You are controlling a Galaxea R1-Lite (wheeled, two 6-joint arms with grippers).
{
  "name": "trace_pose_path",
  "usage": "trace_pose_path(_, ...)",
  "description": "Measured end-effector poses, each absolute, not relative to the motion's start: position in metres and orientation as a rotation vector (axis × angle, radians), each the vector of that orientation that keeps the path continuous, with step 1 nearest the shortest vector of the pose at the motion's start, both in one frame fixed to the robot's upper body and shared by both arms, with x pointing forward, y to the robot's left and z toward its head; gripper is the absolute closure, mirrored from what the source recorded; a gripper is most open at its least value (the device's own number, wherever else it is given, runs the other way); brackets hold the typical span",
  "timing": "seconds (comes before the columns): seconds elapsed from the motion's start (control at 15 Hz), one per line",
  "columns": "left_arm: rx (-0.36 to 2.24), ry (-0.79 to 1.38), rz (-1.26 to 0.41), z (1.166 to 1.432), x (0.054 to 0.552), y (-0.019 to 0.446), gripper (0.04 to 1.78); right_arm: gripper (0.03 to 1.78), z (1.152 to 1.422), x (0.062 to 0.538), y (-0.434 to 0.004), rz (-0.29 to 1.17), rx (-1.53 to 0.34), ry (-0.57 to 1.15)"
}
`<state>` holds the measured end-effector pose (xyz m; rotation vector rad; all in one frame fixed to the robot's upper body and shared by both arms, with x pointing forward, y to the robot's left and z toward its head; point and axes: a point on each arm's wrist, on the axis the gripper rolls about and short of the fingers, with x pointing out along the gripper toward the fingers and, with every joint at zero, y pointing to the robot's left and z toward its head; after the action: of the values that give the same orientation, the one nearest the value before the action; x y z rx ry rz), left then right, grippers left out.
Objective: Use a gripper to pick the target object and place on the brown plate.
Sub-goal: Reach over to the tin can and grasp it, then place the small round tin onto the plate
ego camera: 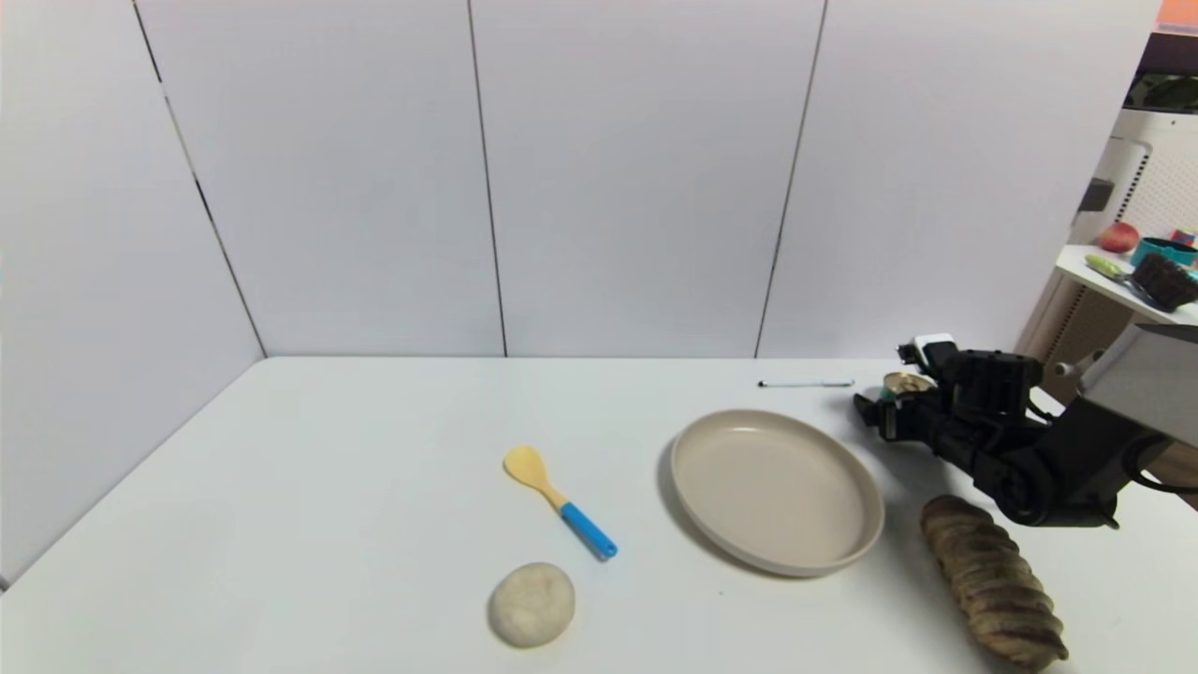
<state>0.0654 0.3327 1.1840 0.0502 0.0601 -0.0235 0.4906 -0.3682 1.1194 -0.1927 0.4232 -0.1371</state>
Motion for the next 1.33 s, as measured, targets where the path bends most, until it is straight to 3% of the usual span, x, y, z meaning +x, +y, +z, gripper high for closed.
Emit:
trace_pose_path(0.27, 0.05, 0.06, -0.023, 1.184, 0.065, 0.333, 0.13, 0.12, 1.123, 0.489, -0.37, -0.141, -0.192, 0.441)
trace_pose_path(0.53, 0.05, 0.06, -0.023, 1.184, 0.065, 0.333, 0.13, 0.66, 1.127, 0.488, -0.37, -0.141, -0.193, 0.439)
trace_pose_path(0.67, 0.05, 0.06, -0.023, 1.184, 0.065, 0.333, 0.13, 0.8, 1.128, 0.488, -0.369, -0.14, -0.193, 0.436)
trace_pose_path(1.33, 0.049, 0.06, -0.023, 1.184, 0.065, 0.333, 0.13, 0.84, 1.14, 0.488, -0.372, -0.149, -0.186, 0.402)
